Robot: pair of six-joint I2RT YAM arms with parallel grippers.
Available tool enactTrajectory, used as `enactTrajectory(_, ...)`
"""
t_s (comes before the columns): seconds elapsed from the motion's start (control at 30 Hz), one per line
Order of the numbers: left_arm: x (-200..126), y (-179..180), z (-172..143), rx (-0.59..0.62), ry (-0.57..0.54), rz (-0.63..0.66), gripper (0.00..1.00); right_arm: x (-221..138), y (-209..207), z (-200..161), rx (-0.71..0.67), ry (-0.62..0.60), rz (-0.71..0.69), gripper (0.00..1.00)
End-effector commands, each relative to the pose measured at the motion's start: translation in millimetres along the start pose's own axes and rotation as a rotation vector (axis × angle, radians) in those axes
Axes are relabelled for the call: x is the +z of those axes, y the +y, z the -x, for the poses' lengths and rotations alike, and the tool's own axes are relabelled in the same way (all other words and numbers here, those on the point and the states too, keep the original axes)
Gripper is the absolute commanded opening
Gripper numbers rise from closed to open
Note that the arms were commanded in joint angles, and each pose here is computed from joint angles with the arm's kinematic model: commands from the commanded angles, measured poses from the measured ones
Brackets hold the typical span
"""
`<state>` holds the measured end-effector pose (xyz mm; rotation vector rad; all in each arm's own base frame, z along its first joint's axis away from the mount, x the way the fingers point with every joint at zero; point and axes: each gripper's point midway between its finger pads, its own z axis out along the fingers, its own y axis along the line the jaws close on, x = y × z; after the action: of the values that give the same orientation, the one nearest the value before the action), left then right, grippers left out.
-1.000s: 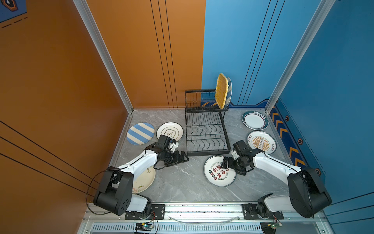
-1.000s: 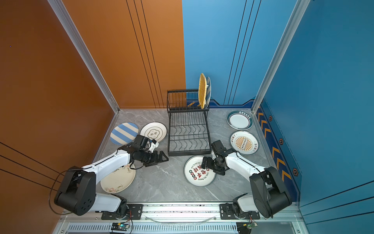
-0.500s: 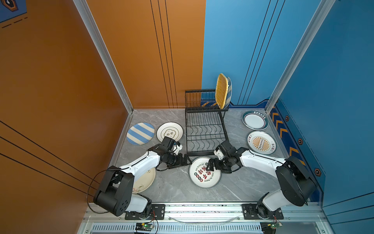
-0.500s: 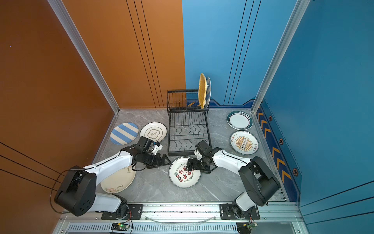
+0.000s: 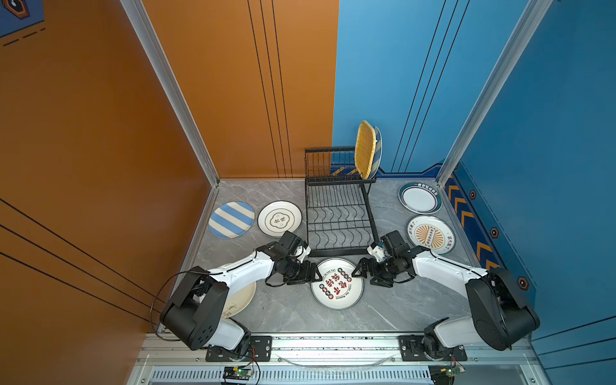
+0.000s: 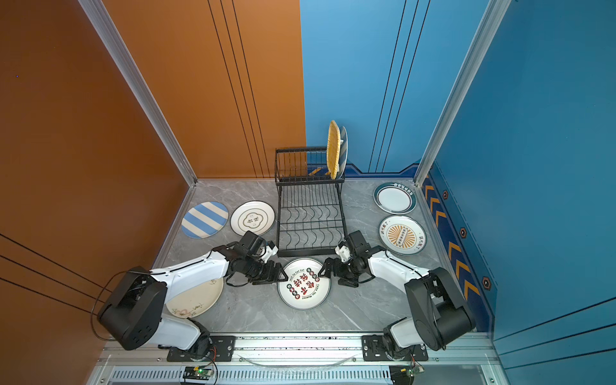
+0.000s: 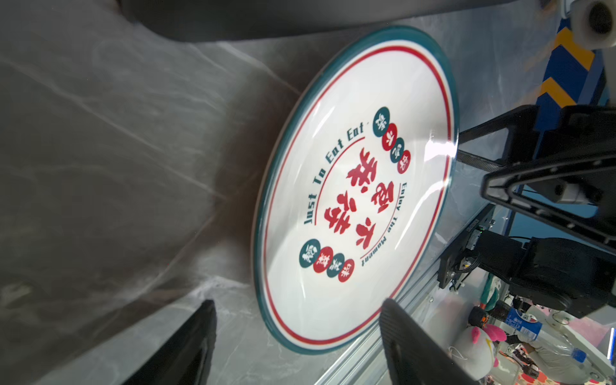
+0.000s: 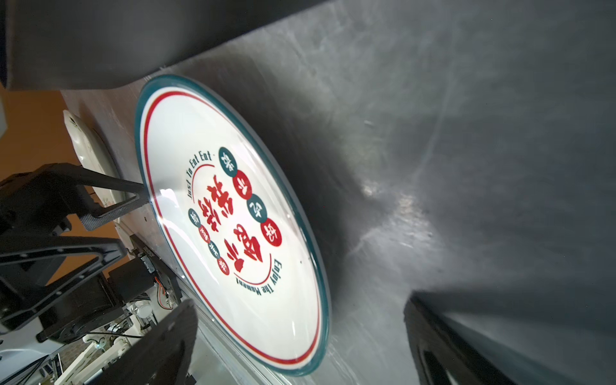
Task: Load plates into a dish rack
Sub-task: Pick up the plate from the center of the table.
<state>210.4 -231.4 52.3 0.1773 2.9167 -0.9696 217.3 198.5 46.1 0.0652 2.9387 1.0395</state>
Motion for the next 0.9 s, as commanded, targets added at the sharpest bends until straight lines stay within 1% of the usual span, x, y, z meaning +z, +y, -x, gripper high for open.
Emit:
enactTrajectory(0.0, 11.5, 5.4, -2.8, -0.019, -0.008, 0.034, 0.75, 4.7, 2.4, -4.5, -0.021, 0.025, 0.044, 0.95)
enactTrajectory(0.33, 29.2, 7.5, 1.2, -0.043, -0.022, 0.038, 0.65, 23.8, 2.8, -4.9, -0.03, 0.062, 0.066, 0.86)
enactTrajectory(0.57, 35.0, 5.9, 0.4, -0.04, 0.0, 0.029, 0.54, 38.5, 8.9, -7.3, -0.038, 0.089, 0.083, 0.8)
enactTrajectory(0.87, 37.0, 2.4, -1.7, -0.031, 0.019, 0.012, 0.42, 40.5, 11.9, -12.3, -0.042, 0.095, 0.081, 0.78)
